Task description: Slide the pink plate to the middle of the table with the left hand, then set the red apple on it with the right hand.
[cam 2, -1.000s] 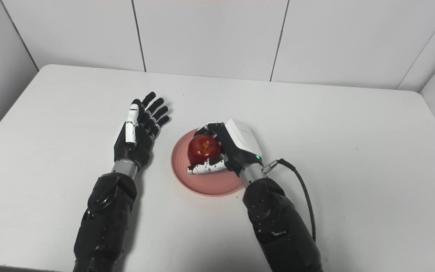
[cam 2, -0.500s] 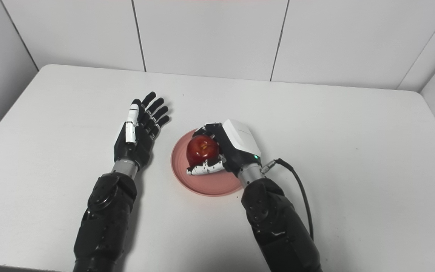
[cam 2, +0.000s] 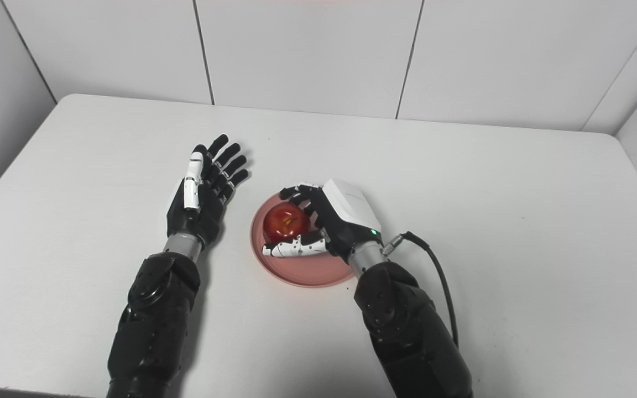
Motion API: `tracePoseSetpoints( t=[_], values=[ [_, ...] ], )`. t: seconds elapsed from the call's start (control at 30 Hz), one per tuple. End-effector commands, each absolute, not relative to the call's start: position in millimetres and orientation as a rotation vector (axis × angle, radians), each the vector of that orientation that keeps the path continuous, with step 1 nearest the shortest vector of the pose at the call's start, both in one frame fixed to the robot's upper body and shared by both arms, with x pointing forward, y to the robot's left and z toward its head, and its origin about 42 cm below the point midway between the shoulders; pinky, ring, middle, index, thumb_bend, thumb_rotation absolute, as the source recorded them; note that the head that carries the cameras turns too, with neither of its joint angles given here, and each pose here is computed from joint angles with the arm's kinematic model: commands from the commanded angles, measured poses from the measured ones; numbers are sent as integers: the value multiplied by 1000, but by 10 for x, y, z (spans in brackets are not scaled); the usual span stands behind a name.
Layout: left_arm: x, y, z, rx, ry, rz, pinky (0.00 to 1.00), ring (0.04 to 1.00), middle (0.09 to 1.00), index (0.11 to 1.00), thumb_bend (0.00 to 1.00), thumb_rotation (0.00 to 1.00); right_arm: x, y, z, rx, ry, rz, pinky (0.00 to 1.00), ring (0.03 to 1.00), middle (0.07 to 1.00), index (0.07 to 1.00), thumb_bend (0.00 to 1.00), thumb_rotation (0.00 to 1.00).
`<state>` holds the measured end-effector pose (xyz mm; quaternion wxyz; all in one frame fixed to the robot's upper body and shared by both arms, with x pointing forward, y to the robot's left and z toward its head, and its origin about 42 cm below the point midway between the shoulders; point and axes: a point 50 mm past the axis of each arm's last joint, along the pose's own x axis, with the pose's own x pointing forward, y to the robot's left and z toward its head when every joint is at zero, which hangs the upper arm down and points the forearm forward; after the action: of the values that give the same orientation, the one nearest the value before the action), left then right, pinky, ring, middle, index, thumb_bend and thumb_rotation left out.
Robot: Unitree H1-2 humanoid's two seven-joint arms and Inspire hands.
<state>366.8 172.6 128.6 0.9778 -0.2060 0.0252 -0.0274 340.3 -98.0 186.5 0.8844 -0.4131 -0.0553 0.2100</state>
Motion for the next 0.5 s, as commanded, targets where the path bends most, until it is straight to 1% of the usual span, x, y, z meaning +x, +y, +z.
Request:
tracePoseSetpoints(
  t=[0.0, 0.17, 0.23, 0.27, 0.33, 0.47],
  values=[
    [3682, 1698, 1316, -413, 58, -60, 876, 875, 882, 867, 381, 1000, 3437, -980, 2076, -851, -180, 399, 477, 593, 683, 728, 1000, 434],
    [3683, 1698, 1312, -412, 59, -59, 872, 872, 880, 866, 381, 1000, 3432, -1012, 2119, -836, -182, 383, 506, 617, 703, 748, 1000, 448],
    [3683, 1700, 1310, -411, 57, -61, 872, 872, 880, 867, 381, 1000, 3431, -1022, 2130, -834, -186, 378, 534, 638, 718, 751, 1000, 450],
    [3685, 1700, 1309, -410, 58, -62, 872, 872, 880, 867, 381, 1000, 3431, -1033, 2141, -832, -194, 377, 535, 639, 718, 751, 1000, 450],
    [3688, 1702, 1300, -409, 59, -61, 870, 871, 879, 867, 380, 1000, 3433, -1056, 2163, -827, -211, 373, 594, 677, 734, 750, 1000, 447],
    [3687, 1702, 1293, -407, 60, -62, 870, 872, 880, 867, 382, 1000, 3435, -1100, 2212, -817, -242, 356, 612, 694, 744, 752, 1000, 453]
  ],
)
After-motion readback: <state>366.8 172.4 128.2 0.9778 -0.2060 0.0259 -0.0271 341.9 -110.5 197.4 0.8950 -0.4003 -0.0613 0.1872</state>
